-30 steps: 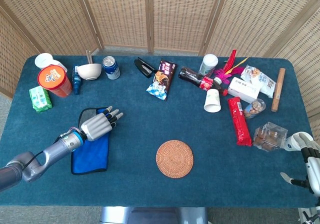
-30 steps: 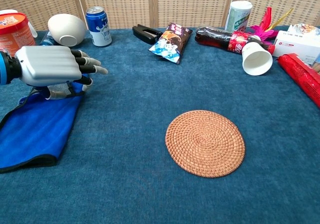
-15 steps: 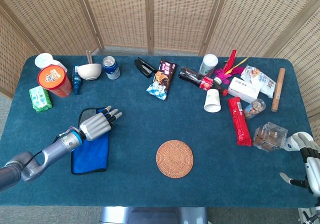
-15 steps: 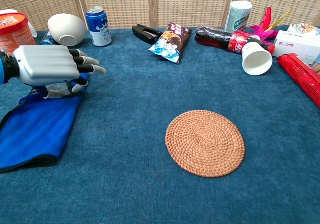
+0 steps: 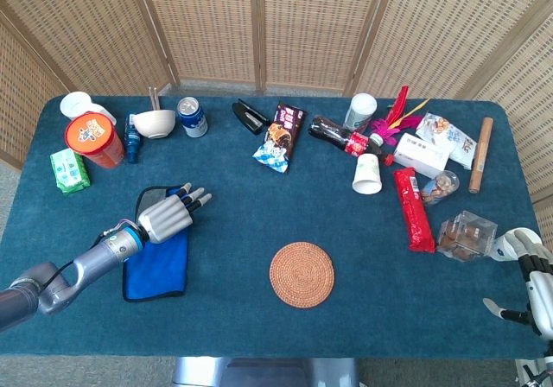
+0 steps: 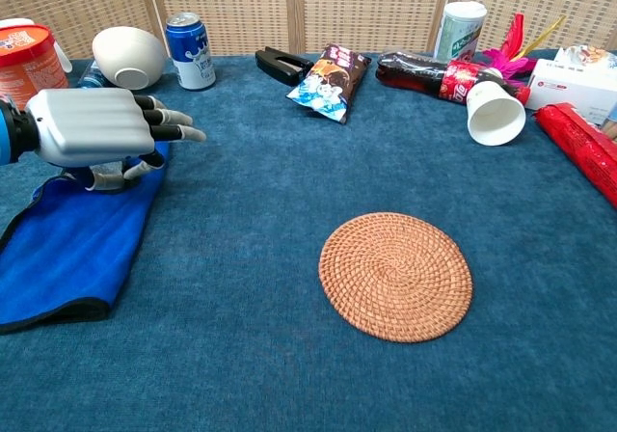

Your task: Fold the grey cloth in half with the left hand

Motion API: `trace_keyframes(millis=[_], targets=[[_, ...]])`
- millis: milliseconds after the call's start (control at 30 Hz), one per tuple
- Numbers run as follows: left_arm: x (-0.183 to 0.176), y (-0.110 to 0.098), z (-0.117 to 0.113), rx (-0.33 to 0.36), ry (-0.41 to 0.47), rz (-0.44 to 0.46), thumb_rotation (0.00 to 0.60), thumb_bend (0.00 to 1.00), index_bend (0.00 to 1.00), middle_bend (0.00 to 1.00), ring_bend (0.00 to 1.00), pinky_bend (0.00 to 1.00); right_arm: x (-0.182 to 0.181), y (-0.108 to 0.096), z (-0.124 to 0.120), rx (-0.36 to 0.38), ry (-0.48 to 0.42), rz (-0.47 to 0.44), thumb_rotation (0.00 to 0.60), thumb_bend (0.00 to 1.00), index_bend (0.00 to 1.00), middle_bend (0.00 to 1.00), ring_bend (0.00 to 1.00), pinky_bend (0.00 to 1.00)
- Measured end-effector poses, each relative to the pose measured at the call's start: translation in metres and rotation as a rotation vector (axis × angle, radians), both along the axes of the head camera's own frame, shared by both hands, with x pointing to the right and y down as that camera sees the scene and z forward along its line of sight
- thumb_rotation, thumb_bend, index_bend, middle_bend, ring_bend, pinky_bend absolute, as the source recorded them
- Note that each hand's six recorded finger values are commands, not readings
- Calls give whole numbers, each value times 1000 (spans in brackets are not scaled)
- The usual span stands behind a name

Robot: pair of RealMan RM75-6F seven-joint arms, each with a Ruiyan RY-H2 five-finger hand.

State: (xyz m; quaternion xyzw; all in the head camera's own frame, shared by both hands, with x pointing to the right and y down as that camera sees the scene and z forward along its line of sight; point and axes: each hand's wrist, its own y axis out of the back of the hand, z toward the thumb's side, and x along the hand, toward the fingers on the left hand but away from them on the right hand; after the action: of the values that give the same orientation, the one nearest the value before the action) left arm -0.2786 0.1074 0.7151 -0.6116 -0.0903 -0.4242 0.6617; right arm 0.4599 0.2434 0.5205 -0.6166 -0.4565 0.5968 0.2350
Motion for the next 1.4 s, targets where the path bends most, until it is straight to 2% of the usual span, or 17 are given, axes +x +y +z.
trace_keyframes(millis=[1400], targets=[[-66, -21, -14, 65, -36, -137, 600, 475, 602, 0, 0, 196, -8, 3, 11, -34, 16, -27, 600, 0, 27, 0, 0, 0]])
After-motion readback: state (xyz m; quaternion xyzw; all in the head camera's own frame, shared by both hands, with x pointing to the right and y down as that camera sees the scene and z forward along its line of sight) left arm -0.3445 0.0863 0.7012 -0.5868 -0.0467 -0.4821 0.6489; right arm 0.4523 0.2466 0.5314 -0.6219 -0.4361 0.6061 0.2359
